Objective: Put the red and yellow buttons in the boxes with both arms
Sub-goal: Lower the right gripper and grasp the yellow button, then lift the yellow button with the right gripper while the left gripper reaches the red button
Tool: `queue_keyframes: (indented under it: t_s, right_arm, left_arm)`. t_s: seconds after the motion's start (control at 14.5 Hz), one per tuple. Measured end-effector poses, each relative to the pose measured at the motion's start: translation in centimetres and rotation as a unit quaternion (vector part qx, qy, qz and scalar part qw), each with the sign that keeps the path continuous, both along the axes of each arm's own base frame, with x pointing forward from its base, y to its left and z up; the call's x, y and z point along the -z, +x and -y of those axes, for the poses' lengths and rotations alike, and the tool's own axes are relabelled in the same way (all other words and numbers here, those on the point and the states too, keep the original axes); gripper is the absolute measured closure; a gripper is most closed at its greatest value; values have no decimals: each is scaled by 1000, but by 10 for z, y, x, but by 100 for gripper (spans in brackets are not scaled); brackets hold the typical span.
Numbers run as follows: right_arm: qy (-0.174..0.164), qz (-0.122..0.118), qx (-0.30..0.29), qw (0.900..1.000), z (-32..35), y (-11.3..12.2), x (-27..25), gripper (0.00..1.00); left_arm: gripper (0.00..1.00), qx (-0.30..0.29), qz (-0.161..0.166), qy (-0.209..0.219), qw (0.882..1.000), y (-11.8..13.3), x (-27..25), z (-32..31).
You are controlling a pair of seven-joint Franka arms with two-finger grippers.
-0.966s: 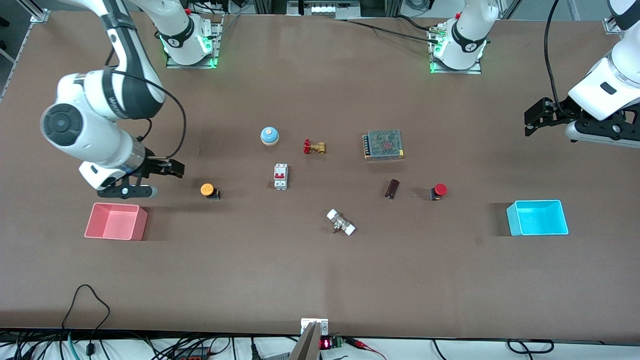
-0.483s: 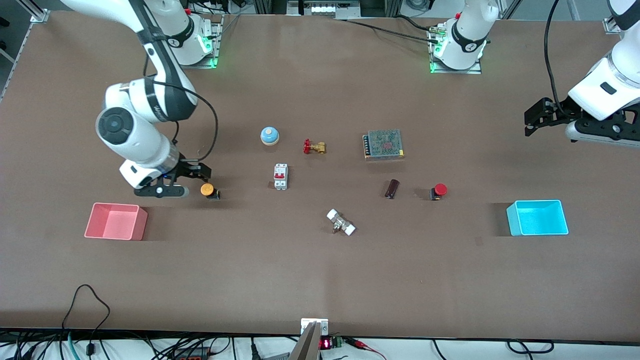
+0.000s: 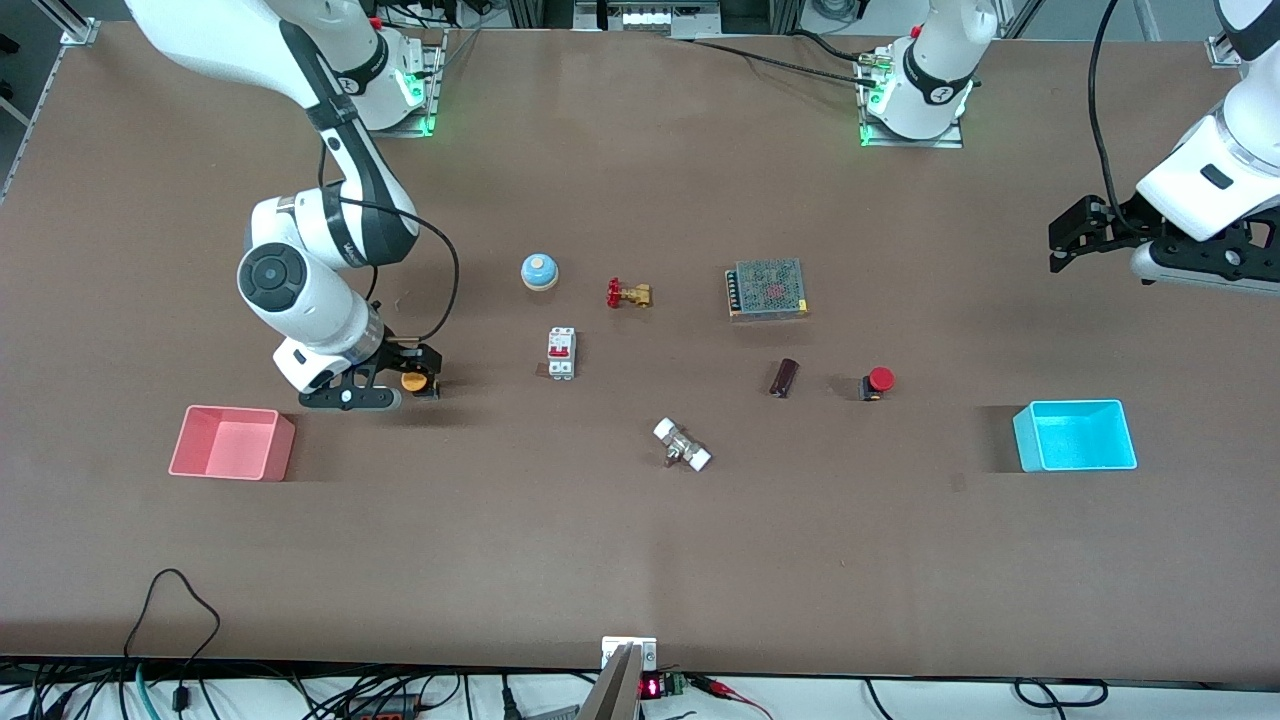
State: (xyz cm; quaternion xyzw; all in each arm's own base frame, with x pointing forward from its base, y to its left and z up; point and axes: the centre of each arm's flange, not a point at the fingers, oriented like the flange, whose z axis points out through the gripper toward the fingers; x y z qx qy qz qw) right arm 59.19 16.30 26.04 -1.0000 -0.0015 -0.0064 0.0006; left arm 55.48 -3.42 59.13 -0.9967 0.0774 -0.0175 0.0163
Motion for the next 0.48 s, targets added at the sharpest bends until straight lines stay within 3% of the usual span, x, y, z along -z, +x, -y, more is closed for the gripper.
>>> queue_keyframes:
  t_s: [0.48]
  right_arm:
    - [-2, -10, -6, 1000, -7, -3, 27, 0]
  left_arm:
    - [0, -4, 0, 0, 1000, 0, 0, -5]
